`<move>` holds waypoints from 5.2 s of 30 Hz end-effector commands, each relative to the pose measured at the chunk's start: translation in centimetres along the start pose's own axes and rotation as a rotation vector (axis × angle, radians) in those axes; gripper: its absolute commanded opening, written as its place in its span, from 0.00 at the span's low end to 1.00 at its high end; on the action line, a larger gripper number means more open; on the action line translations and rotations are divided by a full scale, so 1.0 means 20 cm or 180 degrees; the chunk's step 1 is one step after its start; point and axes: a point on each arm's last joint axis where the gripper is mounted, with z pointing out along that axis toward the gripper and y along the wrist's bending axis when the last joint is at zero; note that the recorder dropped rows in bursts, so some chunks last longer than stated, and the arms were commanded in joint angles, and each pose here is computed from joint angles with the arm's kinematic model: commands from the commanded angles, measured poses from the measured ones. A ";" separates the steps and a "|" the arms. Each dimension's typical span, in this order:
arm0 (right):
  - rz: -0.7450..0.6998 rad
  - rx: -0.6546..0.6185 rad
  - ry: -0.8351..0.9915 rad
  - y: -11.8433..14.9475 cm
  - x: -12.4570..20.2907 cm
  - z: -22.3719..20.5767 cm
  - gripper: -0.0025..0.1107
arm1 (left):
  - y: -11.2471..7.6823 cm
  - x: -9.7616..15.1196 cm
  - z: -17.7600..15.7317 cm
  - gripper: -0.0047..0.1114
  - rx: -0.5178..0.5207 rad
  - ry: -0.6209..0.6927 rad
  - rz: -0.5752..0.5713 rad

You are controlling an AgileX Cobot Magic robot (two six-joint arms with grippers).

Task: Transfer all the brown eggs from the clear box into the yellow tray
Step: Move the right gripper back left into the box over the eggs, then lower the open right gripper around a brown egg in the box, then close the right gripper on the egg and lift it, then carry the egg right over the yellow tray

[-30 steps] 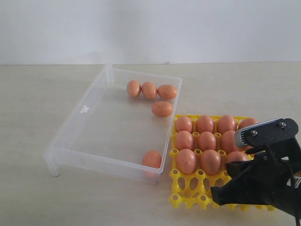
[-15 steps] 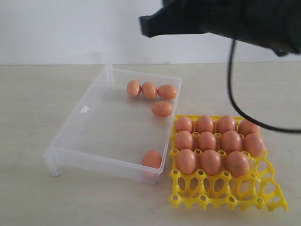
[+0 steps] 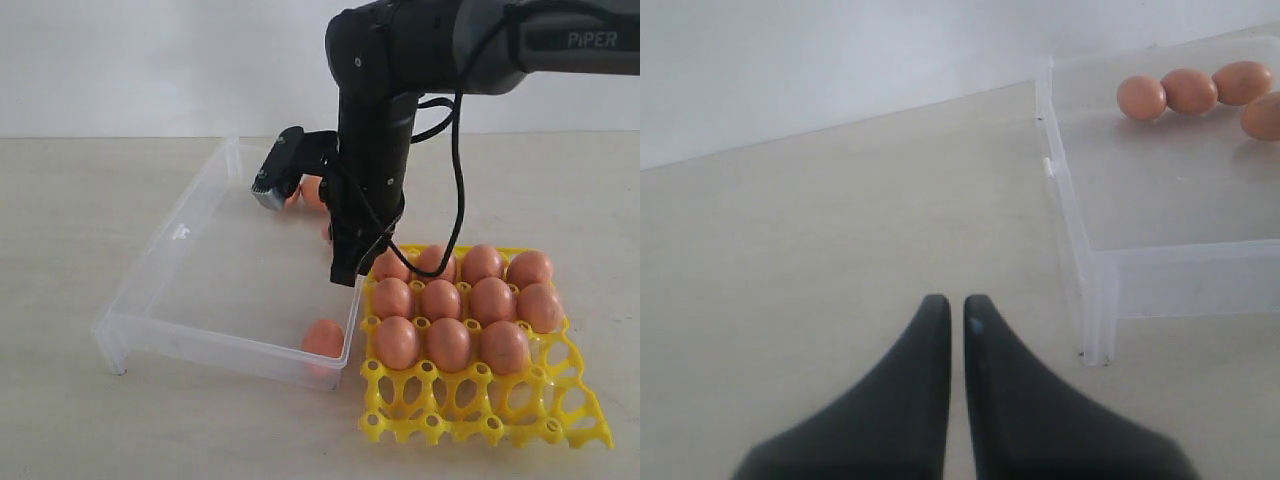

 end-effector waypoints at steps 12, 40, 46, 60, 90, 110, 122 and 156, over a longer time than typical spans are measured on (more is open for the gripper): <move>-0.0763 0.1028 -0.0624 -0.17 -0.14 0.19 0.77 | 0.00 0.00 0.00 0.08 -0.0014 -0.0009 -0.0038; -0.0074 0.1123 -0.0260 -0.21 -0.09 0.32 0.26 | 0.00 0.00 0.00 0.08 -0.0014 -0.0009 -0.0038; -0.0076 0.1139 -0.0298 -0.21 -0.09 0.32 0.26 | 0.00 0.00 0.00 0.08 -0.0014 -0.0009 -0.0038; 0.0074 0.1111 -0.0388 -0.20 -0.10 0.32 0.57 | 0.00 0.00 0.00 0.08 -0.0014 -0.0009 -0.0038; 0.0311 0.1047 -0.0216 -0.22 -0.06 0.39 0.02 | 0.00 0.00 0.00 0.08 -0.0014 -0.0009 -0.0038; 0.1236 0.0307 -0.1875 -0.07 -0.18 -0.13 0.02 | 0.00 0.00 0.00 0.08 -0.0014 -0.0009 -0.0038; 0.2758 0.2162 -0.3314 0.23 0.57 -0.41 0.02 | 0.00 0.00 0.00 0.08 -0.0014 -0.0009 -0.0038; 0.3324 0.1987 -0.2159 0.70 1.19 0.17 0.02 | 0.00 0.00 0.00 0.08 -0.0014 -0.0009 -0.0038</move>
